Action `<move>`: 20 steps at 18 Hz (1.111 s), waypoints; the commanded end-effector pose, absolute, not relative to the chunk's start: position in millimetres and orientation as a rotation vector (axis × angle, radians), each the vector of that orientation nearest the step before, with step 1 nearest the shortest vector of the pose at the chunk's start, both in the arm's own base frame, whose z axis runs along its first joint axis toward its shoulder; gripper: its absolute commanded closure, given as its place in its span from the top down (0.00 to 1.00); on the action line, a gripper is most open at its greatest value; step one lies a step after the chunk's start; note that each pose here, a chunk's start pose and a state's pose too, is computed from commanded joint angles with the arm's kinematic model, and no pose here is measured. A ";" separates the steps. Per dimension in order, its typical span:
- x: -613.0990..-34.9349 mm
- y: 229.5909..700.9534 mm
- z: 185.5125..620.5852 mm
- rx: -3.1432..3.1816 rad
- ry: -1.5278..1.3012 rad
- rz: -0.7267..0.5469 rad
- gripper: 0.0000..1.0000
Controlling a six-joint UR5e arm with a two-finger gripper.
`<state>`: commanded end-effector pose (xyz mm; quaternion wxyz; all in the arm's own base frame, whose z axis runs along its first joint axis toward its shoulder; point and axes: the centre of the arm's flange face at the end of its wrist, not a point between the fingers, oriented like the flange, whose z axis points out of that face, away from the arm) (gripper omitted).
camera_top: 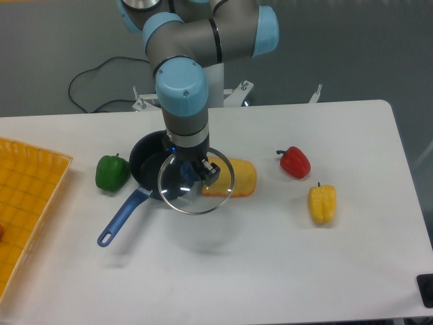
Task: Place the lid on the table
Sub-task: 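Lift the glass lid off the dark saucepan with the gripper, then carry the held glass lid away from the saucepan and lower it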
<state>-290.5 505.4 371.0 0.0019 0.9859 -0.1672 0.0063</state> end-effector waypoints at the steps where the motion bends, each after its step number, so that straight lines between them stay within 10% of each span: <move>1: -290.4 505.5 371.0 3.095 -0.525 0.021 0.52; 20: -312.6 504.3 376.5 3.131 -0.372 -0.011 0.52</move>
